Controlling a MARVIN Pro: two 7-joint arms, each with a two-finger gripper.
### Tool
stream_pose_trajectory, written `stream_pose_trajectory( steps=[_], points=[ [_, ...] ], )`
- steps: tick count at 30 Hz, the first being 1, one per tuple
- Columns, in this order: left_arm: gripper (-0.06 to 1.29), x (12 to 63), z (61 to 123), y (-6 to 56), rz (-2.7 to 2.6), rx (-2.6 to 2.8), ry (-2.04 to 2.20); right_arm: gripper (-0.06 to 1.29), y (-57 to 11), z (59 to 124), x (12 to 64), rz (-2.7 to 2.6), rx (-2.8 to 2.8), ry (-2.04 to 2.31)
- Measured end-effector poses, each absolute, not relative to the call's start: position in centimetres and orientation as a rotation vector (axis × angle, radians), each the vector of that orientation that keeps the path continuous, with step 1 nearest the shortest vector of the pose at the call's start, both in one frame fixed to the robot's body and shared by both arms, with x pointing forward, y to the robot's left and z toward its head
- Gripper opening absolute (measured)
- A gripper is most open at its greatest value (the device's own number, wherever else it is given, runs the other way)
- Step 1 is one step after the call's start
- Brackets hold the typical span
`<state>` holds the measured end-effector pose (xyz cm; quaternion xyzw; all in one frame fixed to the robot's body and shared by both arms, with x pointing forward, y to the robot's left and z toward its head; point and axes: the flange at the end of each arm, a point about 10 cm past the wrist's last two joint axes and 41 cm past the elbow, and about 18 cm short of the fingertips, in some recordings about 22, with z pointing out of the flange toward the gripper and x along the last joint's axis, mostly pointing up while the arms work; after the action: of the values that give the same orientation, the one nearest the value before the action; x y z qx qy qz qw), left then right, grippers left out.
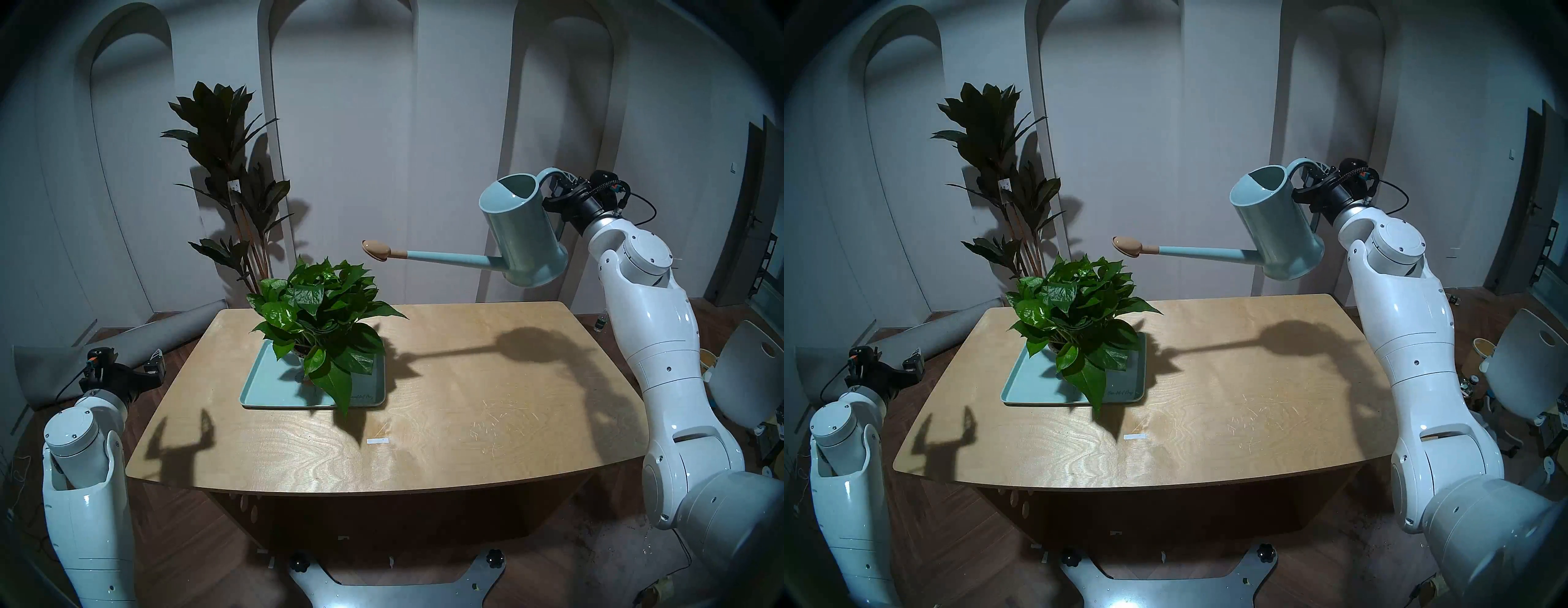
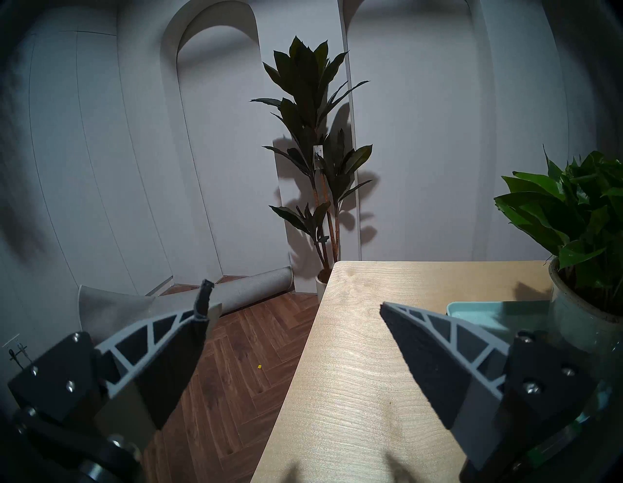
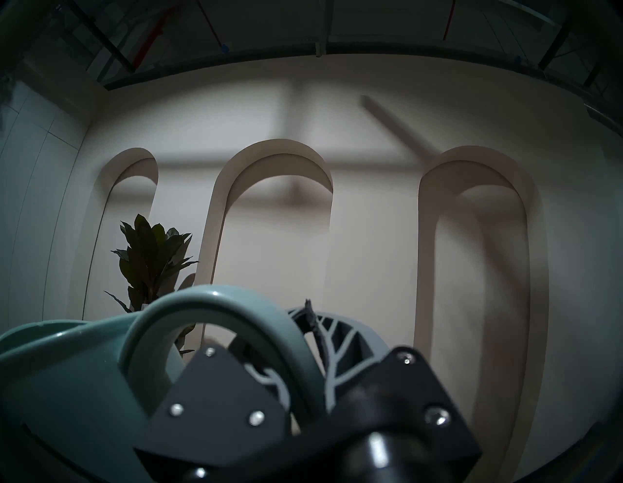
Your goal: Pick up the watering can and pour water into the potted plant, then put the can down
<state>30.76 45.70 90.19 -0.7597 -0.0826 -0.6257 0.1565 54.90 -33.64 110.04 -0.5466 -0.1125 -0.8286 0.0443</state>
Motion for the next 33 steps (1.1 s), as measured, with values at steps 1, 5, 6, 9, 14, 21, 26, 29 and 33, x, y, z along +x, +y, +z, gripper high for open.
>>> stream_pose_trajectory(
  steps=[1,5,6,9,14,21,26,29,33],
  points=[
    [1.25,30.8,90.2,45.7,-1.791,-2.175,-0.237,0.11,-33.6,110.3,54.9,-2.536,-1.675,-0.352],
    [1.25,30.8,90.2,45.7,-1.791,-2.175,-0.237,0.11,-33.3,111.2,54.8,-2.55,-1.688,-0.381],
    [1.25,30.8,90.2,45.7,-1.791,-2.175,-0.237,0.11,-33.2,111.5,54.8,-2.554,-1.691,-0.39],
    [1.25,30.8,90.2,45.7,-1.791,-2.175,-0.237,0.11,-32.9,112.2,54.7,-2.564,-1.697,-0.409],
    [1.25,30.8,90.1,45.7,-1.79,-2.176,-0.238,0.1,-32.3,113.3,54.7,-2.578,-1.707,-0.439],
    [1.25,30.8,90.1,45.7,-1.789,-2.176,-0.238,0.1,-31.0,114.2,54.9,-2.582,-1.721,-0.478],
    [1.25,30.8,90.1,45.7,-1.789,-2.177,-0.238,0.1,-29.8,114.9,55.0,-2.583,-1.727,-0.52],
    [1.25,30.8,90.1,45.8,-1.789,-2.177,-0.238,0.1,-29.0,115.2,55.1,-2.586,-1.728,-0.546],
    [1.25,30.8,90.1,45.8,-1.789,-2.177,-0.239,0.1,-28.2,115.8,55.1,-2.593,-1.735,-0.58]
  ],
)
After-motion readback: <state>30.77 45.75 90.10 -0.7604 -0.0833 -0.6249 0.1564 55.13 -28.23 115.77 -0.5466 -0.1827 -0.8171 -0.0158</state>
